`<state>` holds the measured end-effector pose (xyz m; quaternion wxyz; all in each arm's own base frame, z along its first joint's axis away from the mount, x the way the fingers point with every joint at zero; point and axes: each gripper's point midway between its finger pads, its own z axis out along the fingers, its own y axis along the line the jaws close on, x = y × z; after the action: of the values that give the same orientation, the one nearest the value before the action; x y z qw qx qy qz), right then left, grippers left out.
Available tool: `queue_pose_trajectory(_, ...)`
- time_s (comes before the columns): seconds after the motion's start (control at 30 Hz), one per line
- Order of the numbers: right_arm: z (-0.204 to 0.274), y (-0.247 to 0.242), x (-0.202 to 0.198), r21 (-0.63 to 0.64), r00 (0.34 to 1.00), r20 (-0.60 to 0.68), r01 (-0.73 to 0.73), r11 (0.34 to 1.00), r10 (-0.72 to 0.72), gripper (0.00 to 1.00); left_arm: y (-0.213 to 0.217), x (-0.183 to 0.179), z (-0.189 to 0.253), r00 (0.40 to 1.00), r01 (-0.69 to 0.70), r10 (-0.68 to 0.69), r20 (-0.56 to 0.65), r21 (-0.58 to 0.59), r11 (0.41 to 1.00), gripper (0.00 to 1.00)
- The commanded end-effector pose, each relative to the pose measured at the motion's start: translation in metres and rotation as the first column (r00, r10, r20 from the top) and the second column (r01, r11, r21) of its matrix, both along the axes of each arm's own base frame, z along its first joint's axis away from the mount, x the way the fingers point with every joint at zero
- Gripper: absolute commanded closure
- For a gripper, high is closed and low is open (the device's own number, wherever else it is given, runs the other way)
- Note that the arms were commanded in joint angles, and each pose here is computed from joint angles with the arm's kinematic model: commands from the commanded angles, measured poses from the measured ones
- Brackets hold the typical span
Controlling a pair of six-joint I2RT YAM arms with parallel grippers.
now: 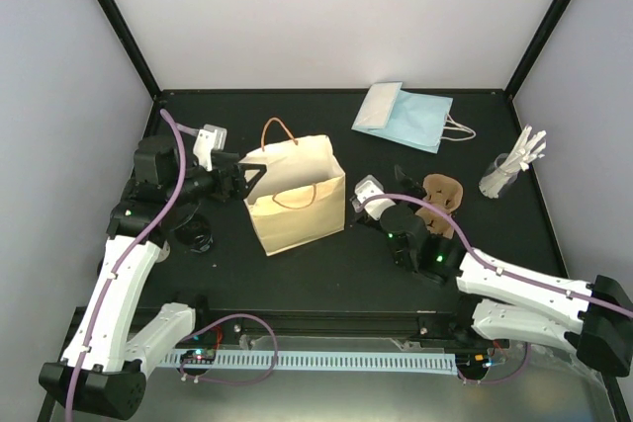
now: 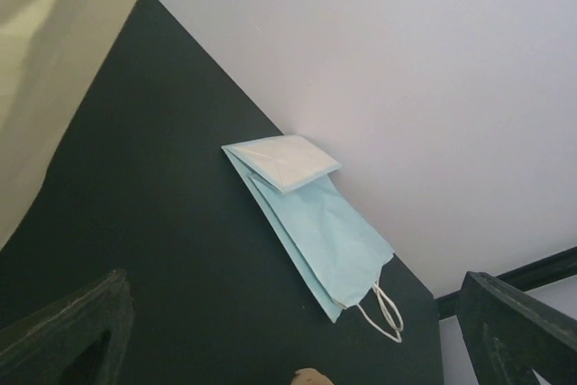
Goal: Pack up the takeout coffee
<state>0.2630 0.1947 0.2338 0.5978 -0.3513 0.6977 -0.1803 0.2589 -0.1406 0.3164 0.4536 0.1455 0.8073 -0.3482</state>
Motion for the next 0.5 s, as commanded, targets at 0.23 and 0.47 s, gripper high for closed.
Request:
queue_pose_trajectory(0.23, 0.017, 0.014, -0.019, 0.264, 0.990, -0.028, -0.128, 0.956, 0.141, 0.00, -0.005, -0.008, 0.011, 0.999, 0.031, -0.031, -0.009, -0.013, 0.999, 0.01)
queue_pose_trajectory(0.47, 0.037, -0.009, -0.017, 0.446, 0.980, -0.195, 0.117, 0.887, -0.031, 0.00, 0.002, -0.020, 0.005, 0.998, -0.021, 0.020, -0.067, -0.022, 1.000, 0.01)
